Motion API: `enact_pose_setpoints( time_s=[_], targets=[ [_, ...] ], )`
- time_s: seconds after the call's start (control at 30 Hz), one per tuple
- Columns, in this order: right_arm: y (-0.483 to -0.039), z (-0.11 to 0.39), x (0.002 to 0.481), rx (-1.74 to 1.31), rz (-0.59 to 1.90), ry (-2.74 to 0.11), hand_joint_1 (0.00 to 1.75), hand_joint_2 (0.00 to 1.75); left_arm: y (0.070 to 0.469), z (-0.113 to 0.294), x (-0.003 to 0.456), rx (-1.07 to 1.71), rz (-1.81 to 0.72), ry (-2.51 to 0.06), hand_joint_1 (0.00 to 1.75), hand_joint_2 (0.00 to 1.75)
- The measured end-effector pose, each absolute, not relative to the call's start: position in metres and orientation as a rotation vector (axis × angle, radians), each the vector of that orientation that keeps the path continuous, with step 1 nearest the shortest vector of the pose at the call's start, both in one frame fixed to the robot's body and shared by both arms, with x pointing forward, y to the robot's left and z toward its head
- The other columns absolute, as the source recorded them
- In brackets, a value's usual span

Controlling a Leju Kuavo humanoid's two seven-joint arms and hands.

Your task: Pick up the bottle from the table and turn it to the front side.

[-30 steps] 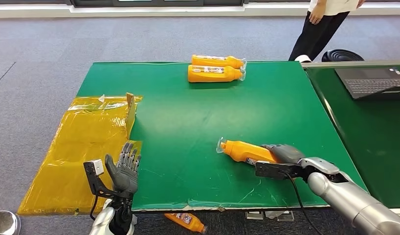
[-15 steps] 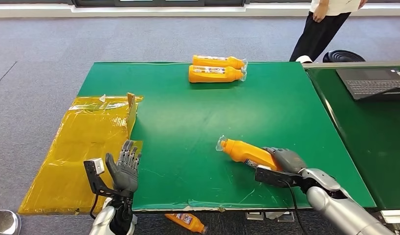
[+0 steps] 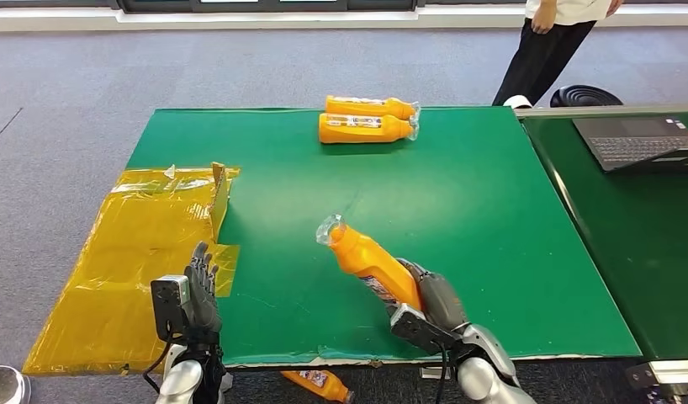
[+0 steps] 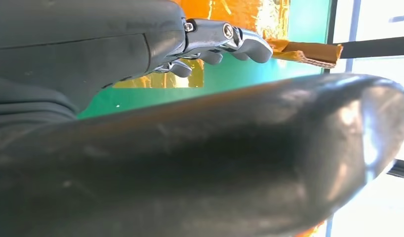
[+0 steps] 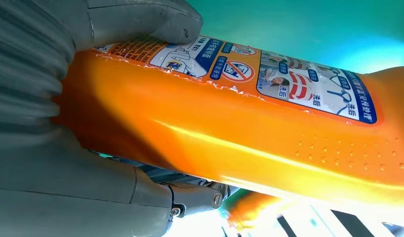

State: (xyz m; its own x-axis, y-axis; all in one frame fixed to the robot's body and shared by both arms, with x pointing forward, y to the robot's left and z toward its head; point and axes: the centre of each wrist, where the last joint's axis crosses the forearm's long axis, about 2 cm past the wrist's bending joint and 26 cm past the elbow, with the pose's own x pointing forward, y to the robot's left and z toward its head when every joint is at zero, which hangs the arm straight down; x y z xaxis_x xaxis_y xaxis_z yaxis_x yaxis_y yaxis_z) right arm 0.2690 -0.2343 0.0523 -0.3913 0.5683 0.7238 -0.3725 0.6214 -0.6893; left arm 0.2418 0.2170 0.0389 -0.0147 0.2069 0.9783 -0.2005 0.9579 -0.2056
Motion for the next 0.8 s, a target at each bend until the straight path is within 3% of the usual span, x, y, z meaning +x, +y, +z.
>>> enact_pose_setpoints(
  time_s=[0.1,0.43,0.53,0.57,0.67,0.8],
  targets=[
    [-0.209,0.064,0.268,-0.182,0.952,-1.798,1.75,1.75,0.216,0.043,0.243,-0.019,0.318,-1.577,0.0,1.75],
    [-0.172,0.088,0.269,-0.161,0.832,-1.93,1.75,1.75,0.204,0.054,0.241,-0.088,0.216,-1.647,0.0,1.75],
    [-0.166,0.092,0.269,-0.149,0.822,-1.952,1.75,1.75,0.2,0.059,0.239,-0.051,0.136,-1.691,0.0,0.44],
    [-0.164,0.094,0.269,-0.143,0.82,-1.96,1.75,1.75,0.199,0.062,0.239,-0.023,0.102,-1.709,0.0,0.44],
    [-0.159,0.099,0.27,-0.128,0.829,-1.973,1.75,1.75,0.194,0.071,0.239,0.048,0.0,-1.769,0.0,1.75],
    [-0.155,0.103,0.272,-0.102,0.829,-1.98,1.75,1.75,0.182,0.084,0.239,0.04,-0.141,-1.826,0.0,1.75]
  ],
)
